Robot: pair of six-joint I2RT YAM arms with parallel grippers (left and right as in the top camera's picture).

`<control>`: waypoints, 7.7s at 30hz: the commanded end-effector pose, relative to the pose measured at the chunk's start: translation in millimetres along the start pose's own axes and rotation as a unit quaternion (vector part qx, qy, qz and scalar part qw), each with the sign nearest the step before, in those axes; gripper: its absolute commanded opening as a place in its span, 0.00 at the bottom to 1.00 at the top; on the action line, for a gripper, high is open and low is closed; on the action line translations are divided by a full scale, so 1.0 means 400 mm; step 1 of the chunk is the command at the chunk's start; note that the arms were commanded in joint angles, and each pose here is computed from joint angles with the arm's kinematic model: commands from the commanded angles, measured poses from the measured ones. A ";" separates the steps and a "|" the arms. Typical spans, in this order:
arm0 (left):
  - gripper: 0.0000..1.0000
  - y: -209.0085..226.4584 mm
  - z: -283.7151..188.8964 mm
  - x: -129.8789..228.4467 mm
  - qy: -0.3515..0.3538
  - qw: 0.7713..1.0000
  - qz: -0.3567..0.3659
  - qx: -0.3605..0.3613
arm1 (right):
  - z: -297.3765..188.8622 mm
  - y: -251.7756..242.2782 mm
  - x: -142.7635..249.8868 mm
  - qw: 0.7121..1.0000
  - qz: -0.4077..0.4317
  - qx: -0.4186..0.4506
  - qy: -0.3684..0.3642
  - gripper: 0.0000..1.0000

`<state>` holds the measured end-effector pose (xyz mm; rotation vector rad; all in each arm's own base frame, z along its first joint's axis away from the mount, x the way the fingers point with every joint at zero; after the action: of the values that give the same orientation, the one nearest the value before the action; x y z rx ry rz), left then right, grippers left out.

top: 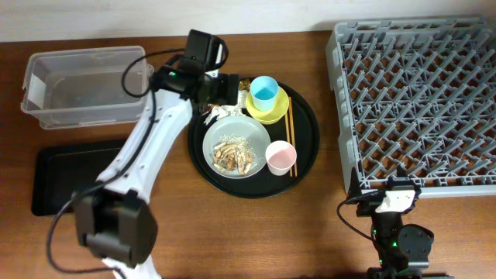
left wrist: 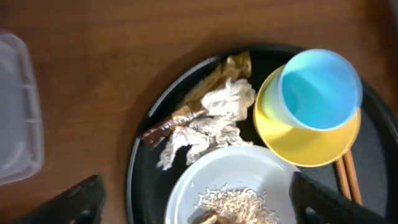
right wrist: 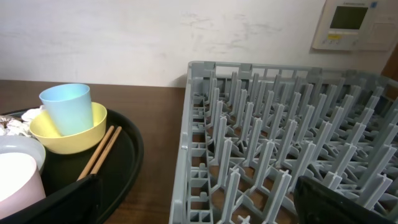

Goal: Sort waste into correct bins and load items into the dishwasher rack
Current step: 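Move the left gripper over the white tissue on the black tray, then lower the left gripper and grasp the crumpled white tissue, then carry the tissue left and release it into the clear bin, then return the left gripper to the tray and grasp remaining tissue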

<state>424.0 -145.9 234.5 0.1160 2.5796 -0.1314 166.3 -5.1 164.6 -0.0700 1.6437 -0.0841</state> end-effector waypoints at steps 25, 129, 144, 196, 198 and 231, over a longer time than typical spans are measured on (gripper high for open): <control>0.46 0.009 0.298 0.102 0.085 0.987 -0.119 -0.060 | 0.001 -0.001 0.006 1.000 0.004 0.001 0.002 0.98; 0.99 0.411 -0.089 -0.078 -0.115 0.970 -0.196 0.086 | 0.001 -0.001 0.006 1.000 0.004 0.001 0.002 0.99; 0.77 0.000 0.131 -0.032 -0.067 0.995 0.028 0.064 | 0.001 -0.001 0.006 1.000 0.004 0.001 0.002 0.98; 0.32 -0.033 0.360 0.051 -0.020 0.996 0.060 0.063 | 0.001 -0.001 0.006 1.000 0.004 0.001 0.002 0.98; 0.34 -0.031 0.369 0.054 -0.018 0.996 0.059 0.061 | 0.001 -0.001 0.006 1.000 0.004 0.001 0.002 0.98; 0.01 -0.062 0.255 0.014 -0.020 0.994 0.061 0.090 | 0.001 -0.001 0.006 1.000 0.004 0.001 0.002 0.98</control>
<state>472.4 -175.4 128.3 0.3061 2.5329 -0.2379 166.3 -4.8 164.6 -0.0724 1.6436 -0.0822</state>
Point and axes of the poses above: each gripper's point midway between its finger pads, its own z axis out along the fingers, its own y axis along the line the jaws close on, x = y × z, the point moved 8 cm from there along -z, back along the fingers, and after that the axes turned 3 degrees about -z, right-handed, at the moved point
